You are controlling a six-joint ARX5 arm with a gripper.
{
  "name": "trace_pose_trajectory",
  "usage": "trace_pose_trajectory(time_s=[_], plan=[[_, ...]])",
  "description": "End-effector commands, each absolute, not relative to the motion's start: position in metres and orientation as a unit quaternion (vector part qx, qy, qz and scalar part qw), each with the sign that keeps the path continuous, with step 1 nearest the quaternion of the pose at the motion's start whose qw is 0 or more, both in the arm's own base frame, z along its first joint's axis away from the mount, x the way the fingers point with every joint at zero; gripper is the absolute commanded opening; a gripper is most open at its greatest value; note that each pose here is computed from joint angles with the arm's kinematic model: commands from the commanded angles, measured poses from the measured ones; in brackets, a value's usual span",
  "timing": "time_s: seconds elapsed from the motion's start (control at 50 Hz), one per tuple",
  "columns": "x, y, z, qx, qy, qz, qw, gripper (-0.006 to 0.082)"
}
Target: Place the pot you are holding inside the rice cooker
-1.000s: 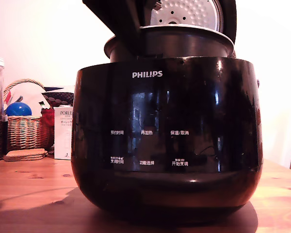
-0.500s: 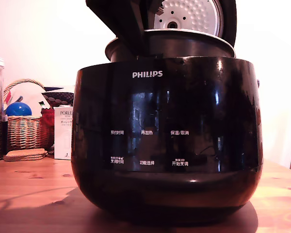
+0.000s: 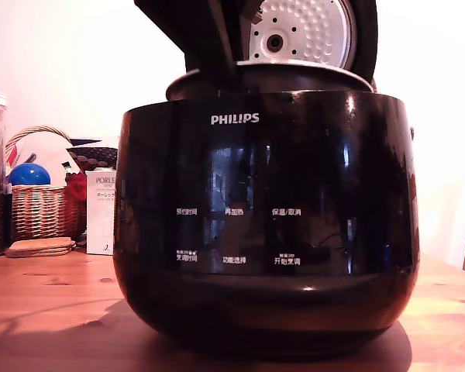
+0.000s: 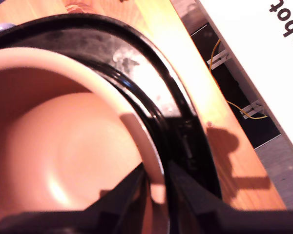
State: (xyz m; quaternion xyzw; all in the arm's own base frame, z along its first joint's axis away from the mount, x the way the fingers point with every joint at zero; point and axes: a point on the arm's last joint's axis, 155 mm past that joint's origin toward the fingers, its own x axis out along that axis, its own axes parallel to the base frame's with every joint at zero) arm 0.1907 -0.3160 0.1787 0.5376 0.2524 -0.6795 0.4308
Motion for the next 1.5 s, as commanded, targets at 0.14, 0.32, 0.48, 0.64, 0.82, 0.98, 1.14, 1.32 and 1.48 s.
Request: trace_pose_trajectory(time_s=[0.14, 0.32, 0.48, 0.64, 0.82, 0.98, 1.14, 1.32, 1.48], plan=[[0.182, -0.32, 0.178, 0.524, 0.263, -0.69, 0.425, 0.0191], [0.184, -0.318, 0.178, 0.52, 0.279, -0.679, 0.437, 0.0195], [0.188, -0.315, 0.178, 0.52, 0.299, -0.661, 0.452, 0.0226], [0.199, -0.307, 0.178, 0.523, 0.319, -0.634, 0.471, 0.0222], [0.213, -0.297, 0.177, 0.493, 0.372, -0.59, 0.519, 0.0062], [0.221, -0.29, 0.184, 0.476, 0.385, -0.574, 0.544, -0.0024], [0.228, -0.288, 0.2, 0.456, 0.371, -0.564, 0.579, -0.0024], [0.238, -0.284, 0.229, 0.412, 0.356, -0.543, 0.64, -0.0024], [0.258, -0.272, 0.257, 0.371, 0.337, -0.506, 0.702, -0.0024]])
